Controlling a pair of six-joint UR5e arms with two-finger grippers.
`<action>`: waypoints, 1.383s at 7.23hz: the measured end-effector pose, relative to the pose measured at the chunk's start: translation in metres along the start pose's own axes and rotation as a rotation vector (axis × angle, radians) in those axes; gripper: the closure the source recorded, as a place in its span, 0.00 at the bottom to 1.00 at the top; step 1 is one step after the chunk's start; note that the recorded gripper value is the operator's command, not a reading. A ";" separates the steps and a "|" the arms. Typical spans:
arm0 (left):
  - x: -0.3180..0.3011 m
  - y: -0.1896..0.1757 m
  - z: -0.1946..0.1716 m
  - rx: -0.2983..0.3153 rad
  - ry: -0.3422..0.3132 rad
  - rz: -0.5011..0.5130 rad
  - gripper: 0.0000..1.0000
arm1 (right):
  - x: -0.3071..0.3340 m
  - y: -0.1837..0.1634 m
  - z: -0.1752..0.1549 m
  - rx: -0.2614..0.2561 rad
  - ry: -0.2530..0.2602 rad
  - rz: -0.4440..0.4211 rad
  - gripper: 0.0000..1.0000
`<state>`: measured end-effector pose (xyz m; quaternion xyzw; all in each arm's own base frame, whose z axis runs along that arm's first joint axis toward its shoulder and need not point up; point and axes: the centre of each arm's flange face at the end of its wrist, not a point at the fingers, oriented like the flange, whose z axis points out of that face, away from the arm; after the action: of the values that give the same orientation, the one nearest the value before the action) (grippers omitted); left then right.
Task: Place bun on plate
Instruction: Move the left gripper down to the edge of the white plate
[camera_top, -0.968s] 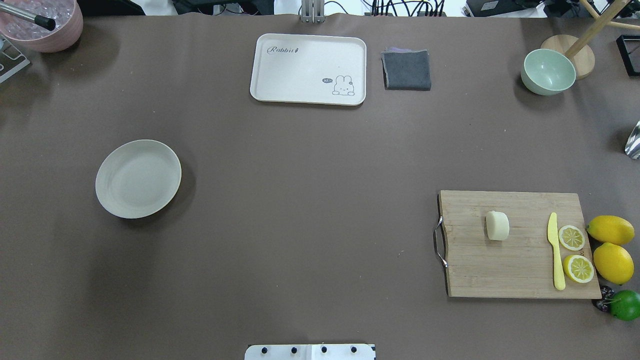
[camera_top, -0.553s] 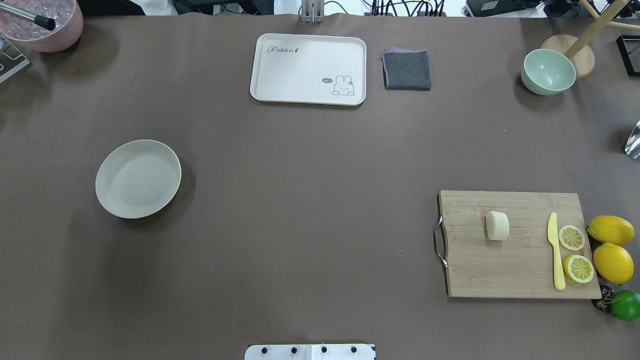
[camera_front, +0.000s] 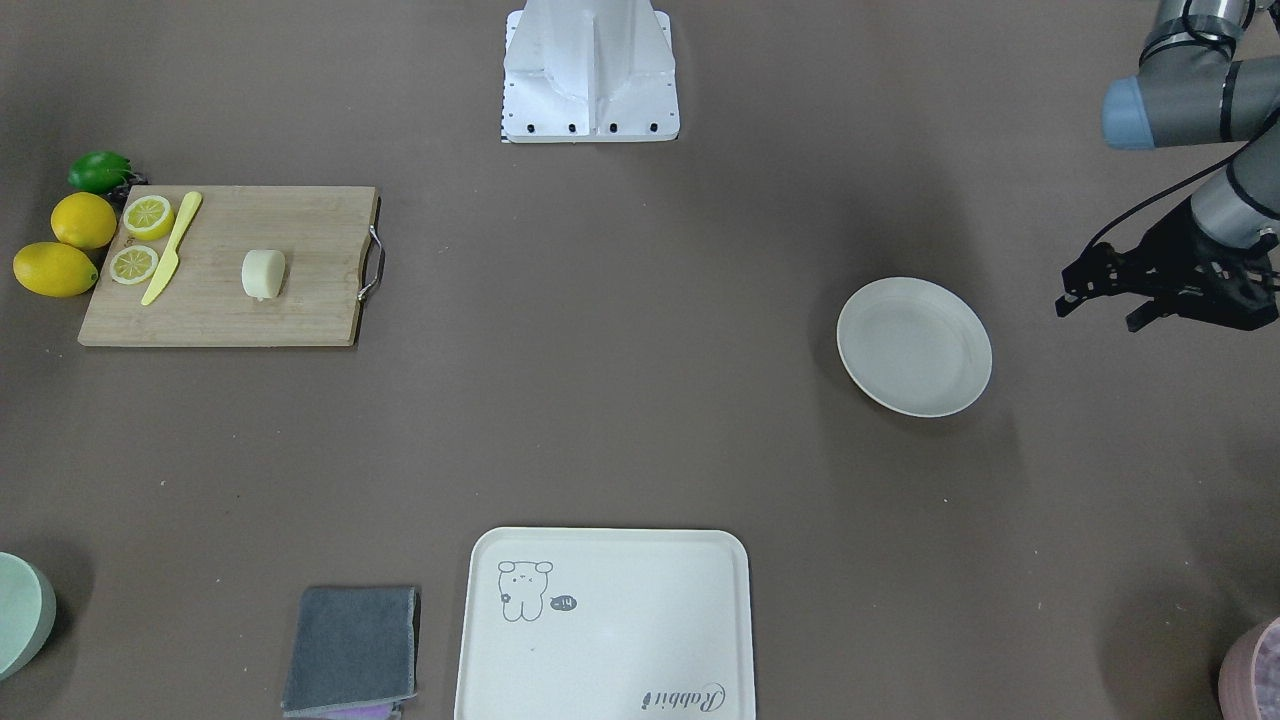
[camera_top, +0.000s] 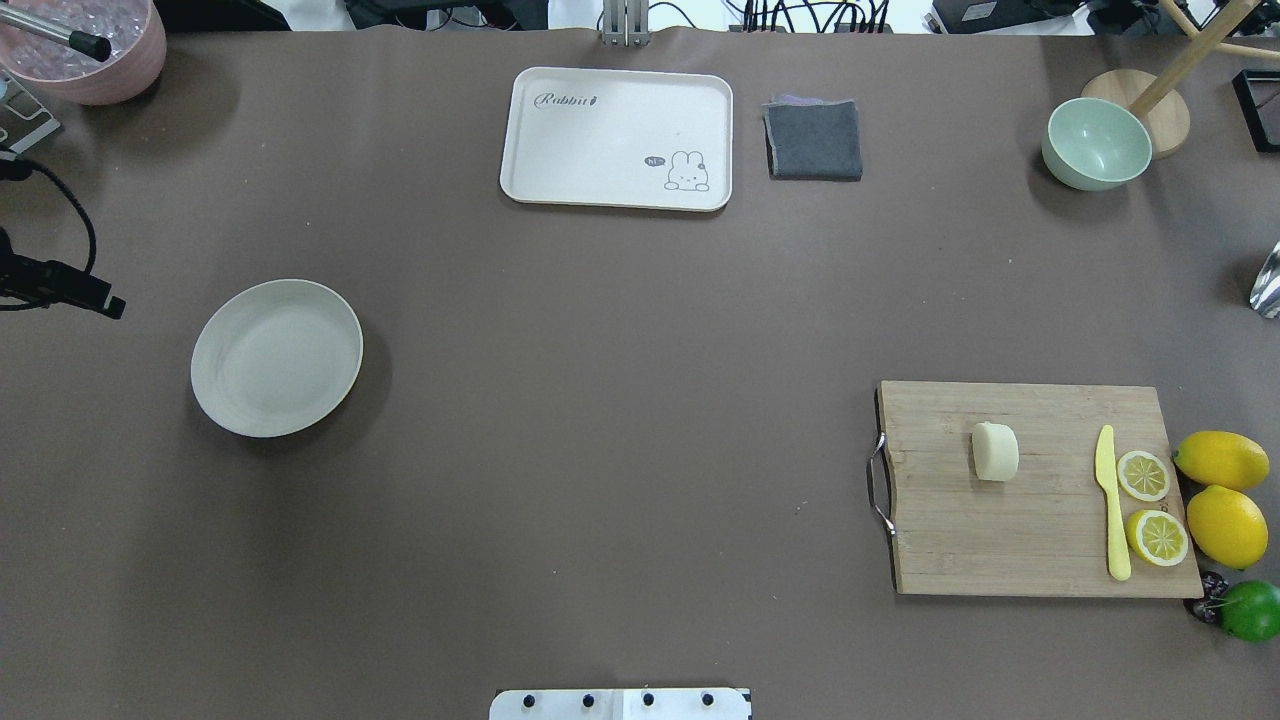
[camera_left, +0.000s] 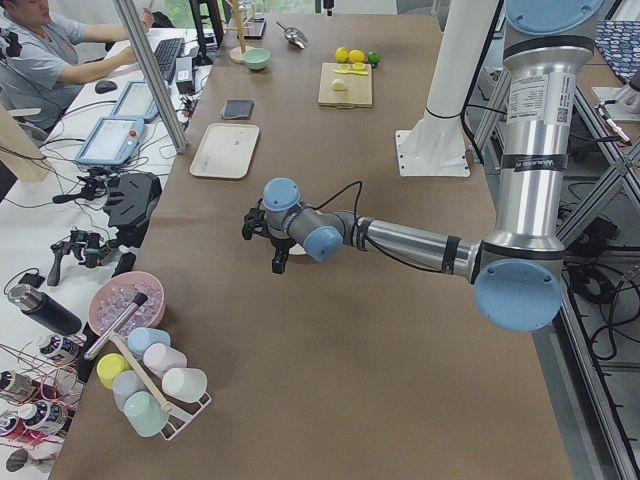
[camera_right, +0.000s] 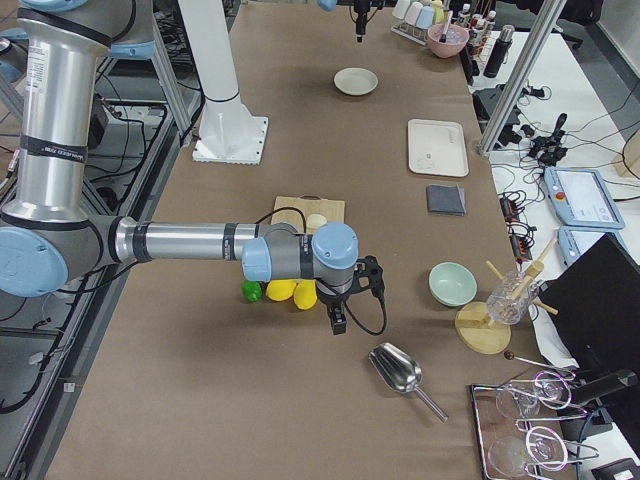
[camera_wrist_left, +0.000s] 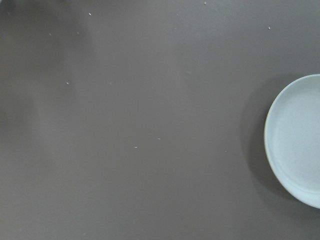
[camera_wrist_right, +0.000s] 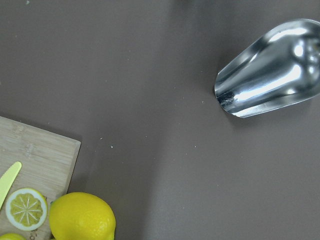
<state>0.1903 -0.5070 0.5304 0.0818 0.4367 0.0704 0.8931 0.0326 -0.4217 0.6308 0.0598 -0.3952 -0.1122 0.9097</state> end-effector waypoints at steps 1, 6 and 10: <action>0.015 -0.013 0.016 -0.010 0.003 0.011 0.15 | 0.000 0.000 0.000 0.000 0.000 0.000 0.00; 0.058 -0.020 0.069 -0.074 0.024 -0.001 0.41 | -0.002 -0.003 0.000 0.001 -0.003 -0.002 0.00; 0.052 -0.015 0.084 -0.100 0.013 -0.014 0.58 | -0.004 -0.005 0.001 -0.001 -0.004 -0.007 0.00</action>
<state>0.2891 -0.5179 0.5376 0.0334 0.4392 0.0864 0.8936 0.0284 -0.4256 0.6270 0.0606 -0.3970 -0.1157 0.9085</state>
